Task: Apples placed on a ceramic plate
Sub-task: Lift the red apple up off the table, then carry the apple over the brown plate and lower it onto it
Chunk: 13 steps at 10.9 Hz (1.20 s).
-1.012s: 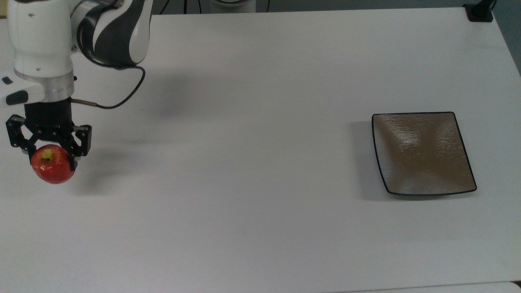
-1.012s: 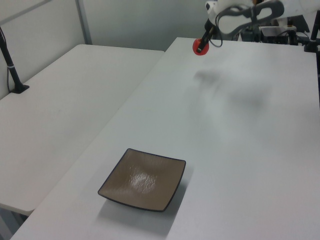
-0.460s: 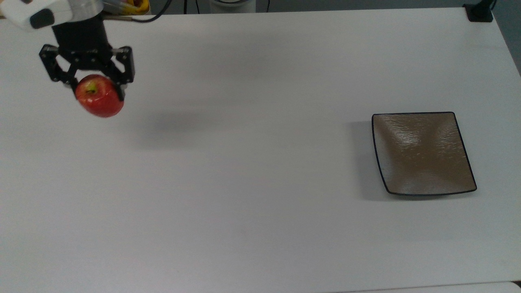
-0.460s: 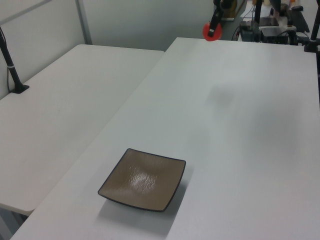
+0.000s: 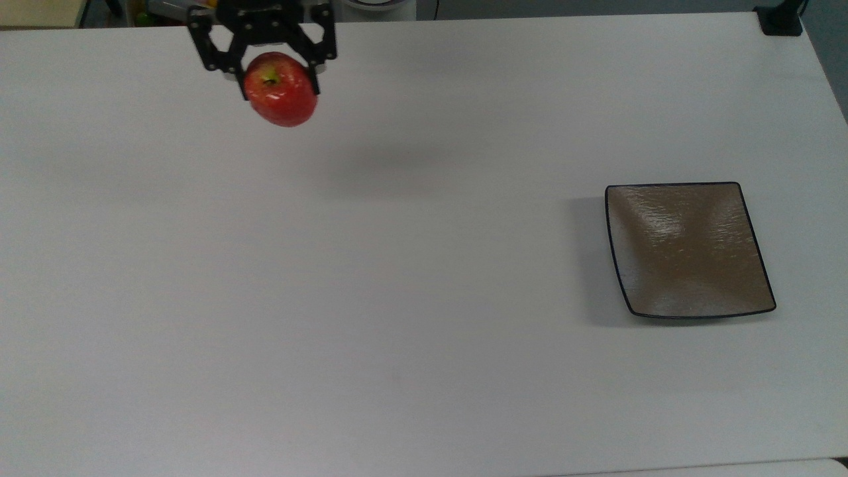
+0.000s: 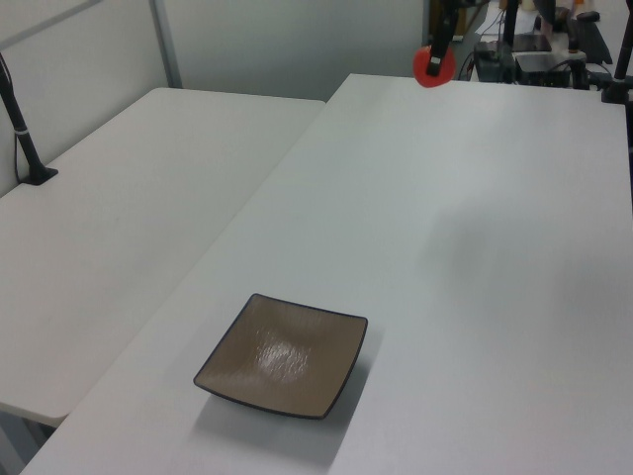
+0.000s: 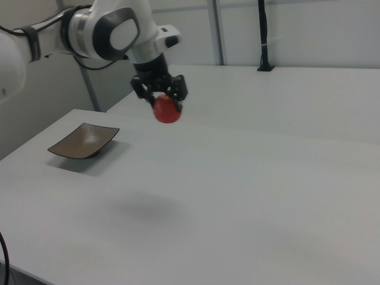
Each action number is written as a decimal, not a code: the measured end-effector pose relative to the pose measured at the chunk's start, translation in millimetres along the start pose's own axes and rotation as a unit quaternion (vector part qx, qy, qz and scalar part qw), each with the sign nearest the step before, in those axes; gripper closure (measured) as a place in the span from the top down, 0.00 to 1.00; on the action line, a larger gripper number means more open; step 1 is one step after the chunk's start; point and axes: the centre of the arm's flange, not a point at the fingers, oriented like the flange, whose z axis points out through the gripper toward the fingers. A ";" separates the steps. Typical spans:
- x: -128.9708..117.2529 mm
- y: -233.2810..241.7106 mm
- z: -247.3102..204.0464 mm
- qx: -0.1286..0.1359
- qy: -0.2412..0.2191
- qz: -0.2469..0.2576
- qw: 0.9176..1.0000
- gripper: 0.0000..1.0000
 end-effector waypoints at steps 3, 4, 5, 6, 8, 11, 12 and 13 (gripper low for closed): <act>4.9 -83.2 2.2 0.017 -0.005 0.000 1.000 0.76; 7.0 -109.5 3.3 0.022 -0.006 -0.002 1.000 0.76; 9.2 -138.4 4.8 0.028 -0.005 -0.006 1.000 0.76; 12.5 -164.6 7.3 0.032 0.004 -0.007 0.999 0.76; 24.5 -228.9 26.1 0.046 0.038 0.001 0.998 0.76; 38.5 -317.5 74.2 0.066 0.076 -0.016 0.995 0.76; 41.0 -340.1 89.6 0.070 0.085 -0.030 0.993 0.76; 41.7 -364.8 107.1 0.072 0.094 -0.049 0.992 0.76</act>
